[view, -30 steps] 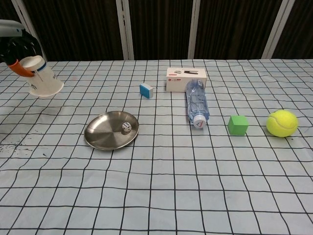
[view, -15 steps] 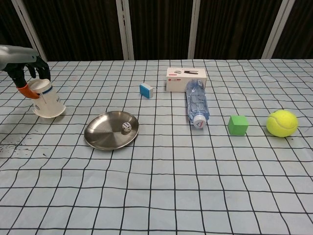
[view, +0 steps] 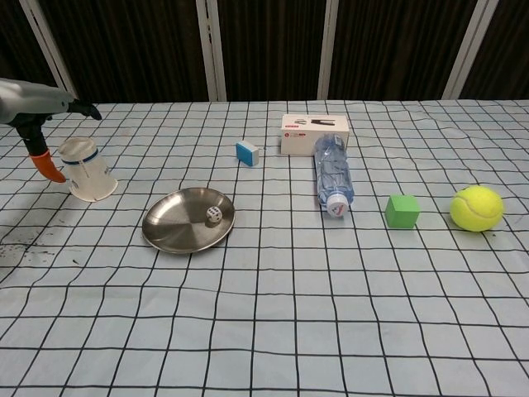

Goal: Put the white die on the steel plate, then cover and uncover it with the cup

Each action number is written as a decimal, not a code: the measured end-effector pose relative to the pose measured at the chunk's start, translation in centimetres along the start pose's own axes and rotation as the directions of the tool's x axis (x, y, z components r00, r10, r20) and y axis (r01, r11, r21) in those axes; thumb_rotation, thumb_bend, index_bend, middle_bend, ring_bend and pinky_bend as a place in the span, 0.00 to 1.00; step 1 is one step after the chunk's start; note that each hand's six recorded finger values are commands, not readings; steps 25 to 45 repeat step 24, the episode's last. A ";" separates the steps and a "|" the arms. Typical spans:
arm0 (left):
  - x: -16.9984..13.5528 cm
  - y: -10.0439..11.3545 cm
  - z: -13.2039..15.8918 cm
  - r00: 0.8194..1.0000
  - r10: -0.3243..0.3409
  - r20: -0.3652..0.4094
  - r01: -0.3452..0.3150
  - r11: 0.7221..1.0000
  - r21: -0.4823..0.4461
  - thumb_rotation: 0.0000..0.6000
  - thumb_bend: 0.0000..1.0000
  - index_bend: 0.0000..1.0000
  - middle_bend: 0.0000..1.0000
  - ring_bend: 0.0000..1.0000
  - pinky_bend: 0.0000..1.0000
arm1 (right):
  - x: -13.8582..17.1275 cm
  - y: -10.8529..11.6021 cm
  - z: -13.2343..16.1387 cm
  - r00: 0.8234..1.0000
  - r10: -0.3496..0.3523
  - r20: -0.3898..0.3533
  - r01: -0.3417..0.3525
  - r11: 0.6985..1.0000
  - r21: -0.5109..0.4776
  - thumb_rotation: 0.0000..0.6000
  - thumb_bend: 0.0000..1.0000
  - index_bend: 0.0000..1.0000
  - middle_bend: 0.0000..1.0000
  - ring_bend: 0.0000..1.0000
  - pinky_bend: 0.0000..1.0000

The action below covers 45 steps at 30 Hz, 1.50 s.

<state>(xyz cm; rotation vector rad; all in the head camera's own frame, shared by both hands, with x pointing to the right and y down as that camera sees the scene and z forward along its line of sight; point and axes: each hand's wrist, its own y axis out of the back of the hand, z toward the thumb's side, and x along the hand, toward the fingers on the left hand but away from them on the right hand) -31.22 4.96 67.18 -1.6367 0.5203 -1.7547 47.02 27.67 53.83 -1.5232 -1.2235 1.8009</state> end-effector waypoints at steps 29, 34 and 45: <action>-16.9 -9.2 -6.5 0.992 0.124 0.025 -0.110 0.941 -0.319 1.00 0.28 0.07 0.00 0.00 0.10 | 0.6 1.5 0.3 0.999 -0.040 -0.026 0.039 0.999 -0.017 1.00 0.04 0.18 0.12 0.11 0.00; -16.9 -9.2 -6.5 0.992 0.124 0.025 -0.110 0.941 -0.319 1.00 0.28 0.07 0.00 0.00 0.10 | 0.6 1.5 0.3 0.999 -0.040 -0.026 0.039 0.999 -0.017 1.00 0.04 0.18 0.12 0.11 0.00; -16.9 -9.2 -6.5 0.992 0.124 0.025 -0.110 0.941 -0.319 1.00 0.28 0.07 0.00 0.00 0.10 | 0.6 1.5 0.3 0.999 -0.040 -0.026 0.039 0.999 -0.017 1.00 0.04 0.18 0.12 0.11 0.00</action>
